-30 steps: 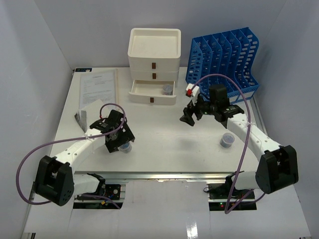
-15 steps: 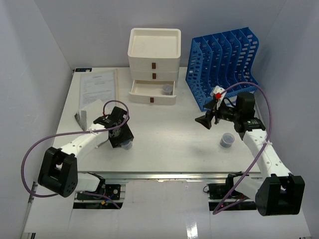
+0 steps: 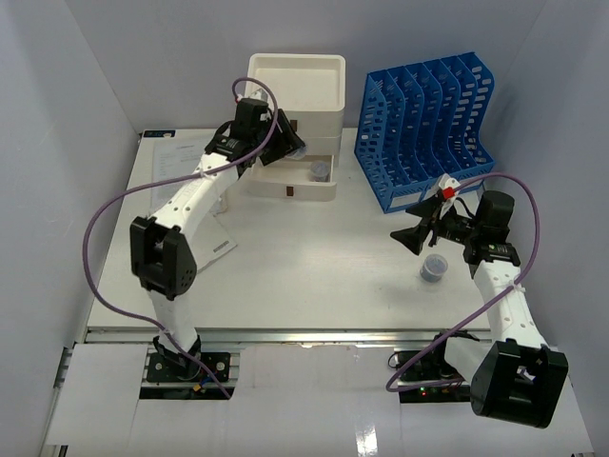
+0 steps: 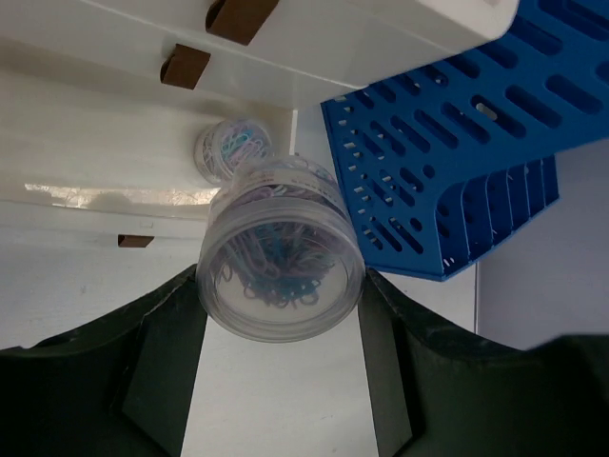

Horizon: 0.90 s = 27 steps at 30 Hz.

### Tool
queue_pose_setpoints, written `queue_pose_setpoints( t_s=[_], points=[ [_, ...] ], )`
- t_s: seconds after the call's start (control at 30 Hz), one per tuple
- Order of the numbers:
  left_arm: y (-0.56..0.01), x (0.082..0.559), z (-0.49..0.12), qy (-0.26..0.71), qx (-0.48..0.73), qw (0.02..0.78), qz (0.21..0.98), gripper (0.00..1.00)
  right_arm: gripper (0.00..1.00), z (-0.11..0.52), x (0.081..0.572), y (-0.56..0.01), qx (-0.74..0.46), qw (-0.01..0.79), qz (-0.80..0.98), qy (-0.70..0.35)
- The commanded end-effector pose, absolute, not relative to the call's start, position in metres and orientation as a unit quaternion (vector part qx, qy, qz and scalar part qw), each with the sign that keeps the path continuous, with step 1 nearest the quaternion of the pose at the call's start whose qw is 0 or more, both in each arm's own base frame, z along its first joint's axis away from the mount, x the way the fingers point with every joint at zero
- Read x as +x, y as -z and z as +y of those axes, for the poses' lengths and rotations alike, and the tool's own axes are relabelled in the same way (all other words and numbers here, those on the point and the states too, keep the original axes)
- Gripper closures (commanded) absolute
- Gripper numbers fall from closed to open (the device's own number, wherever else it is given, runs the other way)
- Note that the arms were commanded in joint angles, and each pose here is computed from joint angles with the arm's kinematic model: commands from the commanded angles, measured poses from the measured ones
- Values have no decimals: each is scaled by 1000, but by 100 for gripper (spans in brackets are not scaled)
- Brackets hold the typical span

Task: Organize the desk

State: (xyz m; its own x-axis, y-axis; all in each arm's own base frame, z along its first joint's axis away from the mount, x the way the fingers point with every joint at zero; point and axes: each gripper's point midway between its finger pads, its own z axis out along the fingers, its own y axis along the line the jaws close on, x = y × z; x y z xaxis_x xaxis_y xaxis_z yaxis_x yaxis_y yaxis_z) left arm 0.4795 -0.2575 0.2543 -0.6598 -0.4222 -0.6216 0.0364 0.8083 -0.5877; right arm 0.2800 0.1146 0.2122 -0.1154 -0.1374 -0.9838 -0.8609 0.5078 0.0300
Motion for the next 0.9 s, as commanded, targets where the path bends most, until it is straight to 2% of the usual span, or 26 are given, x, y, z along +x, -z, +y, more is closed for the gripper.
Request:
queue_pose_setpoints(
  t_s=[0.0, 0.17, 0.4, 0.47, 0.57, 0.63, 0.67, 0.7, 0.73, 0.83, 0.87],
  points=[
    [-252, 522, -265, 275, -129, 413, 858, 100, 10, 114, 279, -223, -384, 569, 650, -325],
    [-241, 550, -263, 249, -145, 431, 855, 100, 10, 110, 280, -223, -381, 571, 652, -321],
    [-211, 551, -261, 229, -144, 413, 870, 100, 10, 108, 282, -220, -377, 569, 656, -322],
    [-203, 552, -260, 221, -140, 408, 874, 96, 10, 108, 282, -219, -375, 569, 657, -321],
    [-189, 553, -261, 213, -133, 400, 882, 78, 10, 105, 284, -217, -371, 568, 661, -320],
    [-182, 555, -261, 206, -127, 394, 886, 52, 10, 103, 285, -216, -367, 568, 664, -319],
    [-180, 555, -262, 205, -123, 393, 888, 45, 10, 102, 285, -216, -366, 568, 664, -319],
    [-178, 556, -263, 204, -119, 391, 890, 39, 10, 101, 286, -216, -364, 568, 665, -319],
    [-177, 555, -263, 204, -114, 390, 890, 36, 10, 100, 286, -215, -362, 569, 666, -319],
    [-183, 556, -265, 209, -103, 395, 889, 17, 10, 97, 287, -214, -357, 569, 669, -319],
    [-187, 556, -266, 212, -97, 398, 887, 15, 10, 96, 287, -212, -355, 567, 671, -320]
  ],
)
